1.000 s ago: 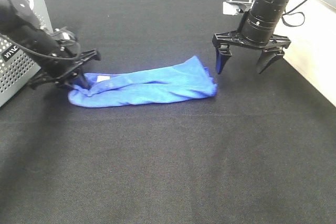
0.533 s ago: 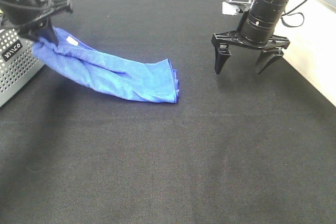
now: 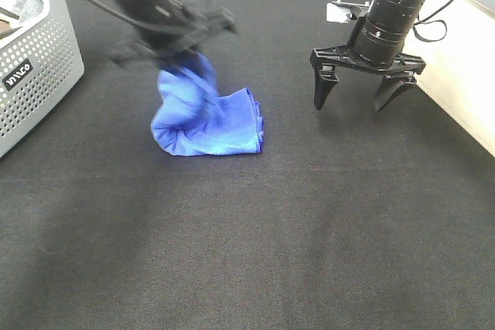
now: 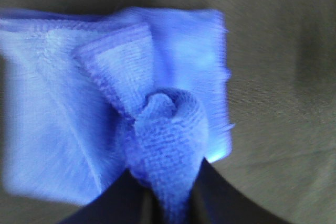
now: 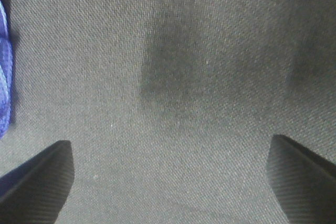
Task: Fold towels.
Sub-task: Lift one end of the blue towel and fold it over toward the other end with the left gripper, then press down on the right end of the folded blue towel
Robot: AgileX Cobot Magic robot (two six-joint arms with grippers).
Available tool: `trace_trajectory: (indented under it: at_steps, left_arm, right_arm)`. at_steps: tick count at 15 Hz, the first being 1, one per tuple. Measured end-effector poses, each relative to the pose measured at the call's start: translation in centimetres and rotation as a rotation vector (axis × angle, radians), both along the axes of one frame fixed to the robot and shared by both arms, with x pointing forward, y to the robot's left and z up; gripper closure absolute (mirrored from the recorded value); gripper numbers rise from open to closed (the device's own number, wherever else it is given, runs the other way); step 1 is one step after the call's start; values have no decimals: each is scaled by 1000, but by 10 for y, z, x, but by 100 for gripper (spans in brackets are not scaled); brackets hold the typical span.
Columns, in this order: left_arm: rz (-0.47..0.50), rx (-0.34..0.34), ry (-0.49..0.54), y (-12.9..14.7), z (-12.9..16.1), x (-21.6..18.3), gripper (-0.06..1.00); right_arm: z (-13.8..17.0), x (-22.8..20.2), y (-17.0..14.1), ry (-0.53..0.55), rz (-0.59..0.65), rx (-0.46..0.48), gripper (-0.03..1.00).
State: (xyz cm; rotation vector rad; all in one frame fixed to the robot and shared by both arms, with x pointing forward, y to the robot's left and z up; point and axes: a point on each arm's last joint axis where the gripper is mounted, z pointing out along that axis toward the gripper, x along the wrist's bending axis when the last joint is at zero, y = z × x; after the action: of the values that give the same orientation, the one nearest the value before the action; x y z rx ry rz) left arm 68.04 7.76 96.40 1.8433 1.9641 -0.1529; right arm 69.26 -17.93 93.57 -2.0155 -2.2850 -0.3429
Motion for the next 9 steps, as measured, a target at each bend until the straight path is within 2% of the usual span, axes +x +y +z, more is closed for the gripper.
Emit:
trace_trajectory:
  at_steps: [1, 3, 4, 5, 7, 9]
  left_arm:
    - [-3, -32, 15, -14, -9, 3, 73]
    - [-14, -92, 40, -37, -20, 4, 41]
    - [-14, -92, 40, -37, -20, 4, 41]
    - [-19, -124, 40, -47, -19, 2, 21]
    - [-48, -129, -7, -47, -9, 7, 13]
    - [-108, -78, -91, -31, 11, 15, 12]
  right_arm:
    - [0, 0, 0, 4, 1, -1, 3]
    - [0, -2, 0, 21, 4, -3, 3]
    - [0, -2, 0, 21, 4, -3, 3]
    - [1, -3, 0, 31, 8, -5, 3]
    - [10, -5, -1, 18, 17, -2, 3]
    - [27, -7, 2, -9, 7, 39, 3]
